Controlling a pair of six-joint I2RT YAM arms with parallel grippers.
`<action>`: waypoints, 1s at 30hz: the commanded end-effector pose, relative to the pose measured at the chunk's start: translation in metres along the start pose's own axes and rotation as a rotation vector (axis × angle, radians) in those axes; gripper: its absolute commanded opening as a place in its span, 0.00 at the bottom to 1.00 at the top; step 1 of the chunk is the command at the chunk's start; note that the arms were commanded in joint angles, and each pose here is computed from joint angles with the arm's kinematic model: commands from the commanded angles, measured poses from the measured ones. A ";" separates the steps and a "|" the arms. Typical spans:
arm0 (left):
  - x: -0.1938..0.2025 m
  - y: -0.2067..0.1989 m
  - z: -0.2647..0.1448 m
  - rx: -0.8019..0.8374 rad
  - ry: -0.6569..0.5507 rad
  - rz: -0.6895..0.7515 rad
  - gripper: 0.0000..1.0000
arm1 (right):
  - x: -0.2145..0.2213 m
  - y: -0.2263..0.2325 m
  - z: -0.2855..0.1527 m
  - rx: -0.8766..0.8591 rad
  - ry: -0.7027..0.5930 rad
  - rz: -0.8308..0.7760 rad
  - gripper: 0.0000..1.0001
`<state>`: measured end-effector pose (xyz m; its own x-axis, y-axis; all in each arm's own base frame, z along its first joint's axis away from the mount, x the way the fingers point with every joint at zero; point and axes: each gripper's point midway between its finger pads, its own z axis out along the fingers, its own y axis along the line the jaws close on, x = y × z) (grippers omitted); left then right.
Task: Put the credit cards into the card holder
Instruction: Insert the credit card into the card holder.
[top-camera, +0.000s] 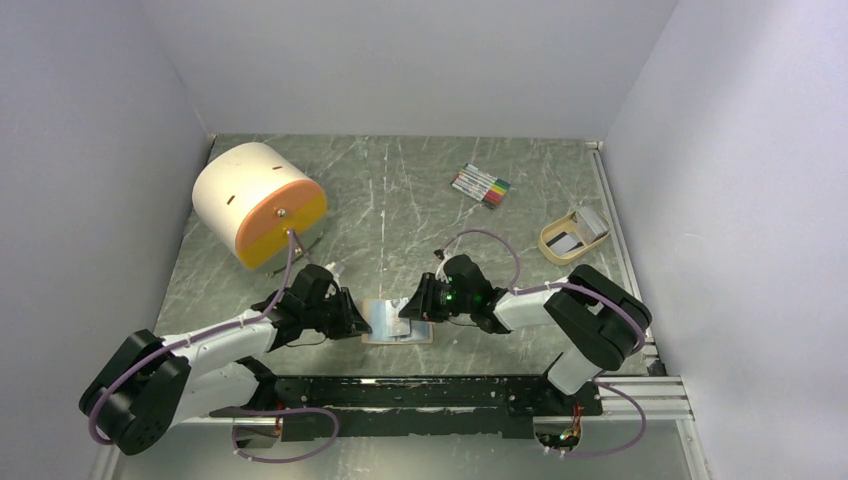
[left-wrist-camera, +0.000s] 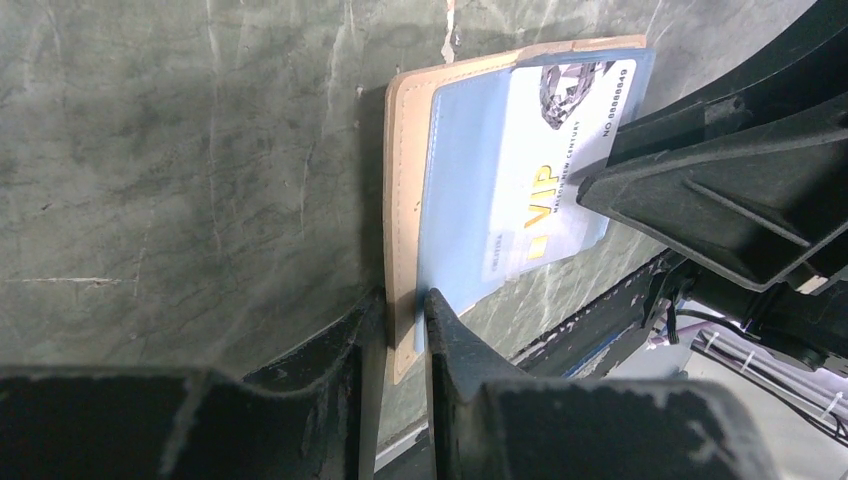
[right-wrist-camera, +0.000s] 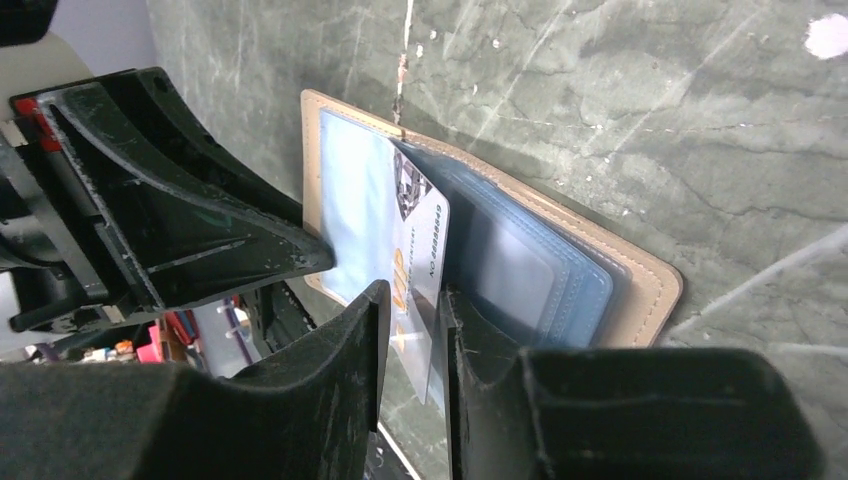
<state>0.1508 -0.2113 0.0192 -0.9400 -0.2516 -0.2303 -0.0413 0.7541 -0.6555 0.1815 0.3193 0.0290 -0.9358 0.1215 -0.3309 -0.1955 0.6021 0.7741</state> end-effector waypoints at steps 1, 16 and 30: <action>-0.007 -0.018 -0.003 0.062 -0.022 0.019 0.25 | 0.012 -0.023 -0.002 0.115 0.032 -0.024 0.26; -0.006 -0.017 -0.001 0.063 -0.012 0.016 0.25 | 0.027 -0.011 0.008 0.042 0.039 0.057 0.20; -0.007 -0.020 -0.003 0.072 -0.019 0.019 0.25 | 0.026 -0.013 0.008 0.133 0.008 0.037 0.38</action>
<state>0.1539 -0.2140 0.0228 -0.9360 -0.2570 -0.2407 -0.0323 0.7433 -0.6682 0.1606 0.3399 0.0261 -0.9480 0.1466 -0.2823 -0.1471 0.5847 0.7978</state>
